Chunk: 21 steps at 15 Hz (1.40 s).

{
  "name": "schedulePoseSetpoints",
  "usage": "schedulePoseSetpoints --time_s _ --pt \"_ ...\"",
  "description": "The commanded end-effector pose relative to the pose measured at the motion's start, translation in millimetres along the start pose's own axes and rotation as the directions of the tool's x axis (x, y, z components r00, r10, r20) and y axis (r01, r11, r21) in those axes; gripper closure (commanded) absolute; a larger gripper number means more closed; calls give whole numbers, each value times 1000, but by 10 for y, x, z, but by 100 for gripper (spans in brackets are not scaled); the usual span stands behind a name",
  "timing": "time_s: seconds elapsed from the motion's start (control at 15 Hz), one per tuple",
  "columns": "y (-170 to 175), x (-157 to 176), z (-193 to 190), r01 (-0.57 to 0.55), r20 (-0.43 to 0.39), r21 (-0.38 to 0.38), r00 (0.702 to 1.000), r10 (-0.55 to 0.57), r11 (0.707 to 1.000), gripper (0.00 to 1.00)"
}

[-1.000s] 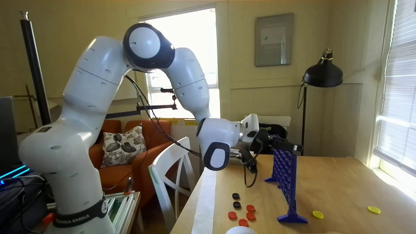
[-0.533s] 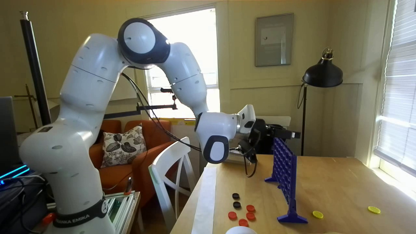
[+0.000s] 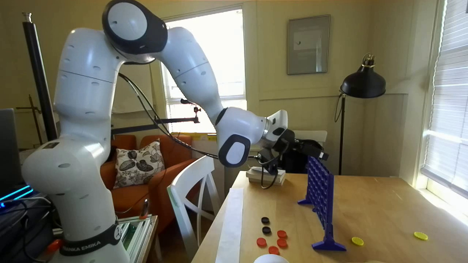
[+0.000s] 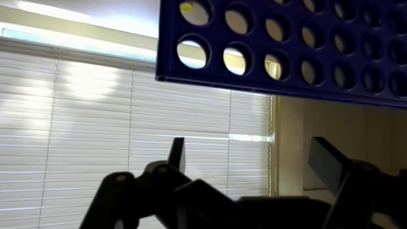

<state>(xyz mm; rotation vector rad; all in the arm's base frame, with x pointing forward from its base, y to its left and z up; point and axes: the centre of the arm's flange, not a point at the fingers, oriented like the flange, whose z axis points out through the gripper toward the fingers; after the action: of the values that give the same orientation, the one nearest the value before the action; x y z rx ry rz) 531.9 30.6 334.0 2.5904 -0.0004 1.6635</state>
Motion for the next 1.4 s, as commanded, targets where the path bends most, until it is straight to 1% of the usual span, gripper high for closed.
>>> schedulePoseSetpoints --time_s 0.0,0.13,0.27,0.47,0.6,0.8,0.93,1.0,1.33 --pt "-59 124 -276 -26 163 21 986 22 999 0" --pt "-91 124 -326 -48 262 54 965 32 997 0" --pt "-125 123 -371 -63 335 79 942 34 995 0" --pt "-131 119 -426 -77 420 87 907 33 993 0" --pt "-107 84 -450 -81 483 86 875 29 993 0" --pt "-39 12 -466 -101 551 83 834 39 991 0" --pt "-33 -19 -481 -116 586 94 809 39 989 0" --pt "-48 -23 -495 -121 601 105 799 34 987 0" --pt "-67 -15 -601 -134 665 96 746 37 986 0"
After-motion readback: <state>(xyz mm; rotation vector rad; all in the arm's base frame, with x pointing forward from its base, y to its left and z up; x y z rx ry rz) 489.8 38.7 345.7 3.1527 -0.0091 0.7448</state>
